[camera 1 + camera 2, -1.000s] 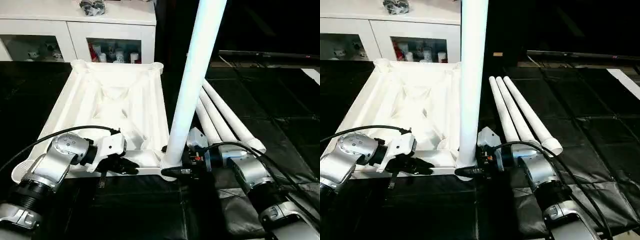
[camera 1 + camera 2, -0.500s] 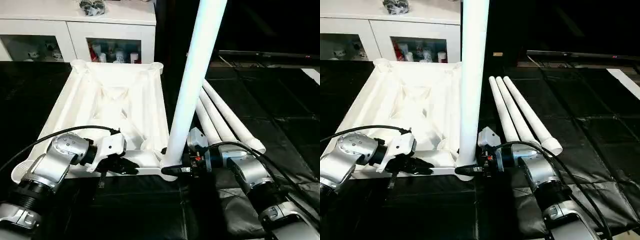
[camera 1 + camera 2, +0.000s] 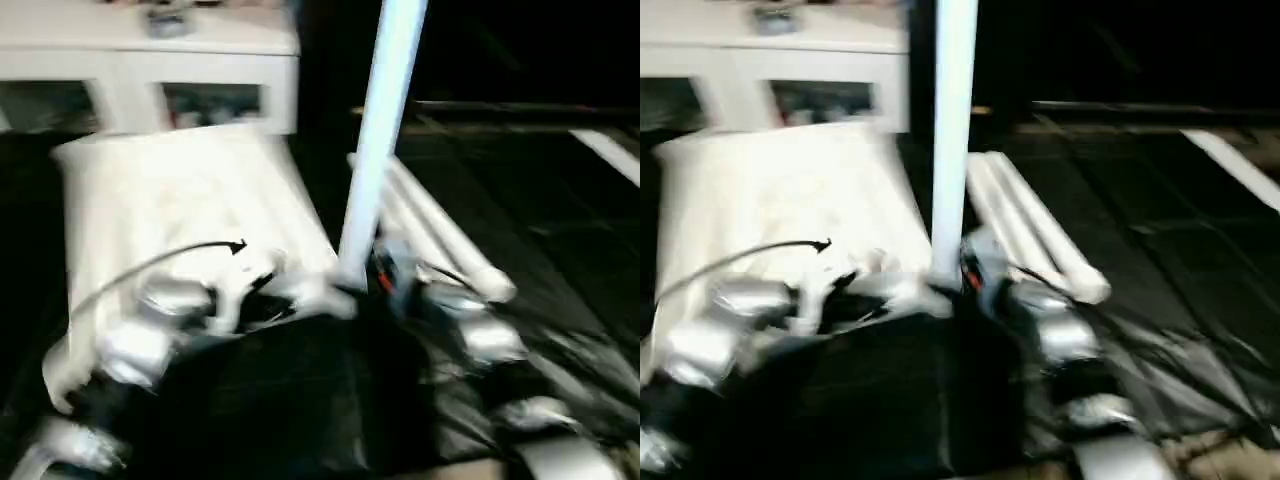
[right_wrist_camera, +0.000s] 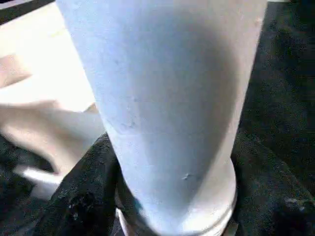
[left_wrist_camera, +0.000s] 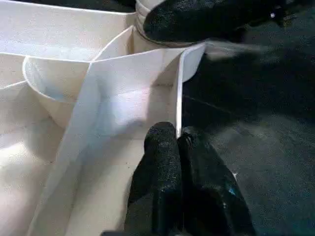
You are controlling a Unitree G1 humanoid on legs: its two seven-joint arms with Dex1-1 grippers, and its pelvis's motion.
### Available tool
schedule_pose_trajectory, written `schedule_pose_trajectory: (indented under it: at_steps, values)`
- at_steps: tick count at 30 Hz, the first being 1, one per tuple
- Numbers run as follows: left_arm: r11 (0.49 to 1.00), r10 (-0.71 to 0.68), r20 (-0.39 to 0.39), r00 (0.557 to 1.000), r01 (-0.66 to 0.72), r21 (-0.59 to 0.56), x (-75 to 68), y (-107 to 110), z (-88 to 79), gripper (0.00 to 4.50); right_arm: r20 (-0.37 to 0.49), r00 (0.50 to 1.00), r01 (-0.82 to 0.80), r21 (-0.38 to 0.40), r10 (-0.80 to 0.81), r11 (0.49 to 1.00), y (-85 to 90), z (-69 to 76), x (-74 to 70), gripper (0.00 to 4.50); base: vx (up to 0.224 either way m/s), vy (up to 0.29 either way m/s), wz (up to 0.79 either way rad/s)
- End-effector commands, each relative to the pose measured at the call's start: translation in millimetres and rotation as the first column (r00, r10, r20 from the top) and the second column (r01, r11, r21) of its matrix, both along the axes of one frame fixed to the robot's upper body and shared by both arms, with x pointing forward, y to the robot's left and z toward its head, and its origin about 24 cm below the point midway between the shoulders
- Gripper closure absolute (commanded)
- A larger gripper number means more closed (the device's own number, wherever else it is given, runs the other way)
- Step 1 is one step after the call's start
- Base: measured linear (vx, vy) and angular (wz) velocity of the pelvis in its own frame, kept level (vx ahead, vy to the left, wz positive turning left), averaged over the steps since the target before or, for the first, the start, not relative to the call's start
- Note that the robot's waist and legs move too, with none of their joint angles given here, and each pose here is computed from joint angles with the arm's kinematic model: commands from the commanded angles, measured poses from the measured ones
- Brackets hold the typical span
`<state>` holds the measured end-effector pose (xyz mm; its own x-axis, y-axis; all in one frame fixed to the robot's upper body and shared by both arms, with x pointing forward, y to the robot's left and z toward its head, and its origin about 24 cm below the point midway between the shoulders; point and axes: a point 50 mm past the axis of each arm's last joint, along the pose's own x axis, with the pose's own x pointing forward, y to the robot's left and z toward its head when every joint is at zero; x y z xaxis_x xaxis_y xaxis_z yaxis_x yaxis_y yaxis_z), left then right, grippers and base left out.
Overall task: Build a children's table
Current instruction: Rotate leg to tighten
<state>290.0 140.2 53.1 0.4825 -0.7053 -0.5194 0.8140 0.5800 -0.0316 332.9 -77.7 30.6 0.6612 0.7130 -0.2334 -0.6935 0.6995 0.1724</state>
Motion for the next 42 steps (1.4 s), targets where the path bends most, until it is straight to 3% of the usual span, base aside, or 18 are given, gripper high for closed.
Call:
schedule_pose_trajectory:
  at_steps: [1,3,5,7,10,11,15,16,21,26,34,38,39,42]
  values:
    - [0.995,-0.073,0.055,0.996,0.076,-0.066,-5.1,-40.4,9.9,4.50,0.010,0.984,-0.179,0.027,0.178,0.984,59.6,6.1,-13.7,1.80,0.000,0.000,0.00]
    - [0.996,-0.062,0.054,0.997,0.065,-0.063,-7.0,-43.1,8.8,4.50,0.028,0.983,-0.184,0.009,0.184,0.983,64.3,7.6,-14.4,1.80,0.000,0.000,0.00]
    - [0.998,-0.045,0.050,0.998,0.048,-0.052,-8.6,-43.8,7.6,4.50,0.040,0.979,-0.200,0.002,0.199,0.980,67.1,7.2,-16.5,1.24,0.000,0.000,0.00]
    - [1.000,-0.019,0.052,0.998,0.020,-0.019,-8.0,-38.2,7.2,4.50,0.033,0.980,-0.198,0.006,0.198,0.980,65.2,4.1,-18.0,1.10,0.000,0.000,0.00]
    - [0.999,0.003,0.070,0.998,-0.006,0.034,-2.4,-19.9,9.1,4.50,0.047,0.979,-0.196,-0.017,0.197,0.980,52.3,-0.5,-18.1,1.01,0.000,0.000,0.00]
    - [0.999,-0.001,0.081,0.997,-0.003,0.052,-1.1,-13.1,10.3,4.50,0.057,0.979,-0.196,-0.021,0.197,0.980,47.1,-0.8,-17.9,0.72,0.000,0.000,0.00]
    - [0.997,-0.037,0.084,0.996,0.031,0.077,1.1,2.4,10.4,4.50,0.092,0.969,-0.228,-0.029,0.230,0.973,32.9,1.6,-18.1,0.61,0.000,0.000,0.00]
    - [0.996,-0.044,0.081,0.996,0.037,0.086,2.5,8.9,10.9,4.50,0.110,0.963,-0.242,-0.037,0.245,0.969,26.1,3.1,-17.9,0.33,0.000,0.000,0.00]
    - [0.974,-0.212,0.076,0.974,0.204,0.102,0.6,26.8,15.9,4.50,0.147,0.926,-0.346,-0.032,0.347,0.938,-1.8,11.8,-19.3,0.08,0.000,0.000,0.00]
    - [0.923,-0.374,0.024,0.927,0.370,0.107,-1.9,40.4,18.3,4.50,0.135,0.869,-0.477,-0.032,0.476,0.878,-21.2,18.4,-24.9,0.08,0.000,0.000,0.00]
    - [0.838,-0.529,-0.055,0.847,0.532,0.120,-3.1,47.8,20.0,4.50,0.078,0.764,-0.639,-0.048,0.640,0.768,-27.9,20.0,-36.6,0.08,0.000,0.000,0.00]
    - [0.803,-0.577,-0.071,0.813,0.581,0.131,-2.0,47.4,19.3,4.50,0.060,0.750,-0.657,-0.054,0.659,0.752,-28.9,19.8,-35.3,0.08,0.000,0.000,0.00]
    - [0.798,-0.584,-0.072,0.808,0.588,0.129,-1.9,46.6,19.0,4.50,0.054,0.751,-0.655,-0.061,0.658,0.753,-28.4,19.0,-34.5,0.36,0.000,0.000,0.00]
    - [0.790,-0.596,-0.072,0.800,0.600,0.126,-1.7,45.6,18.3,4.50,0.046,0.755,-0.650,-0.075,0.654,0.756,-27.6,17.5,-33.7,0.50,0.000,0.000,0.00]
